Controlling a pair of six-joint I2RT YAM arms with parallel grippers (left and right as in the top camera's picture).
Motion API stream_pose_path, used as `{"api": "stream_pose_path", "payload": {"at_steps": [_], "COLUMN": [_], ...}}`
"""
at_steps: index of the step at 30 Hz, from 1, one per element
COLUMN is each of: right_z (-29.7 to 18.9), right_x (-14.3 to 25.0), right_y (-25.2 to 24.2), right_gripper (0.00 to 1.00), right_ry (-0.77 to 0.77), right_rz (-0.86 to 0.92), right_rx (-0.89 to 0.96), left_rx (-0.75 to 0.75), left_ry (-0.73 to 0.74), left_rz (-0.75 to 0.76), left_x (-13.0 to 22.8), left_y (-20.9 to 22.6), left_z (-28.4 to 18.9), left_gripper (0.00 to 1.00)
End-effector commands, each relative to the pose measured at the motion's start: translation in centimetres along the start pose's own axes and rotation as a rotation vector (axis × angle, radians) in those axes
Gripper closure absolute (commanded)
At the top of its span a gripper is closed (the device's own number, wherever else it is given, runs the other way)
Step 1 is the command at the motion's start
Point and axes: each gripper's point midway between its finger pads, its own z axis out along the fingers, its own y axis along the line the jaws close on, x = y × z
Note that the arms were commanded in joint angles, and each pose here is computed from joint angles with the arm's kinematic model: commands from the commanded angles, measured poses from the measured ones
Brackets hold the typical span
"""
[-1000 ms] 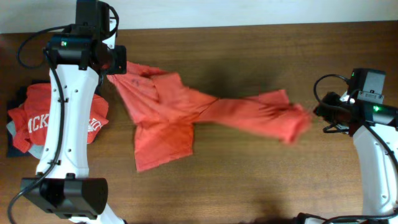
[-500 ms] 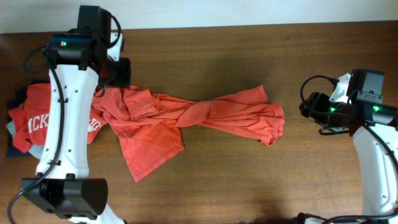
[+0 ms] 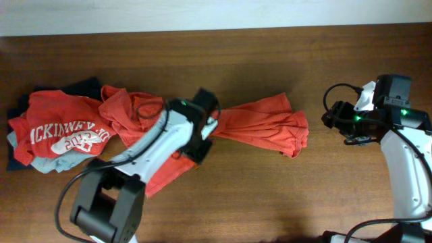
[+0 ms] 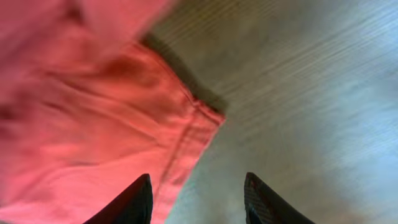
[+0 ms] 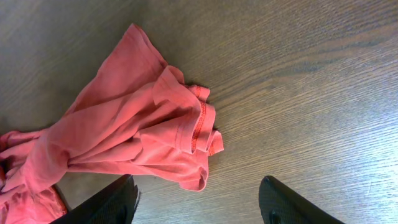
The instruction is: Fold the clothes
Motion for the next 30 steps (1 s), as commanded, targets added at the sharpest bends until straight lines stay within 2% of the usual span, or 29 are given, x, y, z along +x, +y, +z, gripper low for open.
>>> {"api": "stream_pose_path", "payload": {"at_steps": [1,3,11,14,16,17,19,22,24,26,29,30], "right_z": [0.4,0.6,0.7,0.7,0.7,0.7,0.8,1.3,2.1,3.0,4.2,4.4], "right_x": [0.1,0.2,0.3,0.3,0.4,0.5,0.8,1.7,2.5,3.0,3.3,3.3], "right_y": [0.0,-0.1,-0.2,-0.2,-0.2,-0.2,-0.3,-0.7,-1.2,-1.4,0.2,0.6], "right_gripper": [0.32,0.32,0.32,0.32,0.32,0.32,0.32,0.32,0.32,0.31,0.31,0.31], "right_ry": [0.015,0.021,0.031,0.032,0.035,0.039,0.049,0.077,0.095,0.099,0.086,0.082], "right_rz": [-0.009,-0.007,-0.004,-0.004,-0.002,-0.001,0.003,0.016,0.021,0.02,-0.065,-0.084], "right_rx": [-0.002,0.0,0.002,0.003,0.003,0.004,0.007,0.015,0.019,0.008,-0.095,-0.113], "left_rx": [-0.04,-0.04,-0.04,-0.04,-0.048,-0.057,-0.107,-0.225,-0.294,-0.328,-0.32,-0.318], "left_ry": [-0.011,-0.034,-0.111,-0.11,-0.099,-0.094,-0.061,-0.036,-0.085,-0.157,-0.358,-0.392], "left_rz": [-0.054,-0.056,-0.058,-0.046,-0.039,-0.04,-0.063,-0.134,-0.167,-0.204,-0.265,-0.273], "left_x": [0.4,0.4,-0.6,-0.4,-0.1,0.0,0.3,0.4,-0.4,-0.9,-1.3,-1.2], "left_y": [0.4,0.4,0.3,0.3,0.4,0.6,1.5,3.9,5.5,6.5,7.6,7.7], "left_z": [1.9,3.1,5.0,5.5,5.5,5.5,4.4,0.1,-5.3,-9.9,-19.1,-20.6], "left_gripper": [0.48,0.46,0.46,0.6,0.91,1.0,1.0,1.0,1.0,1.0,1.0,1.0]}}
